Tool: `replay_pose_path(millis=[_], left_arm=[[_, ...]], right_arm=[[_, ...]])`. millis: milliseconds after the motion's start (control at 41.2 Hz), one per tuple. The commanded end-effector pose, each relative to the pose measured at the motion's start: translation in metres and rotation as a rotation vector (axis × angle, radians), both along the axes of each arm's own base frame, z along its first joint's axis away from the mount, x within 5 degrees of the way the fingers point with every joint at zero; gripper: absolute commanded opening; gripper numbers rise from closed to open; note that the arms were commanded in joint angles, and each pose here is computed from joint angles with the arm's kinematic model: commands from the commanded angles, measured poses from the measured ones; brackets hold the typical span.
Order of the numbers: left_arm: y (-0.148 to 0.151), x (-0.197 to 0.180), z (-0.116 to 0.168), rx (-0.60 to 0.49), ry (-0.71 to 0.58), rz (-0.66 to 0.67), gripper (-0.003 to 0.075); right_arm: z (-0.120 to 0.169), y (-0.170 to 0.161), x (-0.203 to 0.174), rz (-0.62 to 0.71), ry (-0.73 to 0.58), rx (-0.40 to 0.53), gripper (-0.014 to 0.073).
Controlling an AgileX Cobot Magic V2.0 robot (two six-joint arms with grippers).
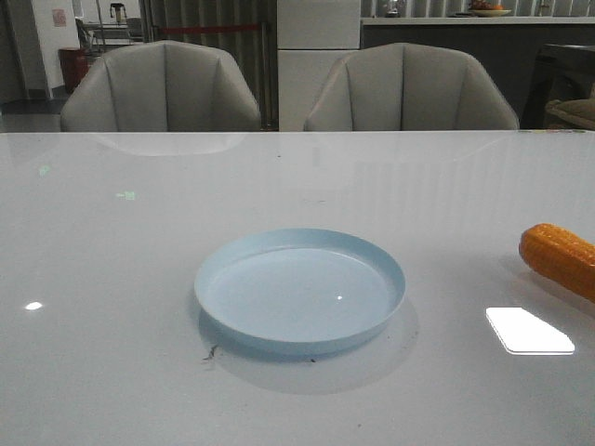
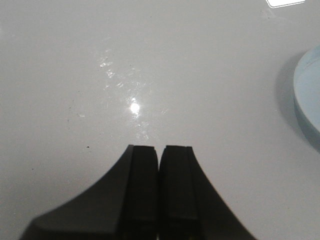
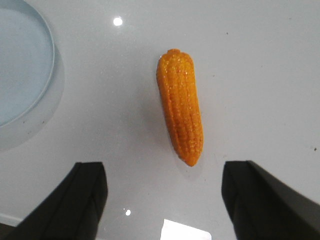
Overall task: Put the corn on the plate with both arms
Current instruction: 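Lower the right gripper over the orange corn cob, then close the right gripper on the corn cob and lift it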
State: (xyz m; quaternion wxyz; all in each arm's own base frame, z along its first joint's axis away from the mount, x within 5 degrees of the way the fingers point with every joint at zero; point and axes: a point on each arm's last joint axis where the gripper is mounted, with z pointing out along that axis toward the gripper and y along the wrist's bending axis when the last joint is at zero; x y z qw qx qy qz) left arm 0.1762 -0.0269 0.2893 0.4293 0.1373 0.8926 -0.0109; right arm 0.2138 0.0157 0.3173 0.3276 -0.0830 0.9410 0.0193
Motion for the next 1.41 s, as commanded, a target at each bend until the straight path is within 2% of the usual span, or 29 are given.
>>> replay_pose_path(millis=[0,218,364,533,630,800,1067,1382], left_arm=[[0.0,0.004,0.017,-0.035,-0.11,0.014,0.0086],[0.0,0.004,0.017,-0.036,-0.109,0.015,0.0086],[0.0,0.004,0.017,-0.036,-0.108,0.015,0.0086],[0.0,0.003,0.017,-0.035,-0.102,0.014,0.0086],[0.0,0.003,0.017,-0.035,-0.1,0.014,0.0086],[-0.001,0.003,0.017,-0.041,-0.097,0.015,0.0086],[-0.001,0.003,0.017,-0.043,-0.097,0.015,0.0086],[-0.001,0.003,0.017,-0.043,-0.097,0.015,0.0086]], right_arm=[[0.023,0.001,0.014,0.008,-0.106,-0.007,0.0583],[0.035,0.003,0.056,0.012,-0.09,-0.009,0.0583],[0.025,0.002,0.09,0.068,0.073,-0.094,0.0583],[-0.003,-0.006,0.128,0.077,0.279,-0.218,0.0583],[-0.021,-0.006,0.141,0.092,0.331,-0.232,0.0583],[-0.051,-0.004,0.157,0.114,0.389,-0.225,0.0583],[-0.073,0.005,0.169,0.163,0.397,-0.137,0.0583],[-0.103,0.007,0.179,0.166,0.455,-0.124,0.0583]])
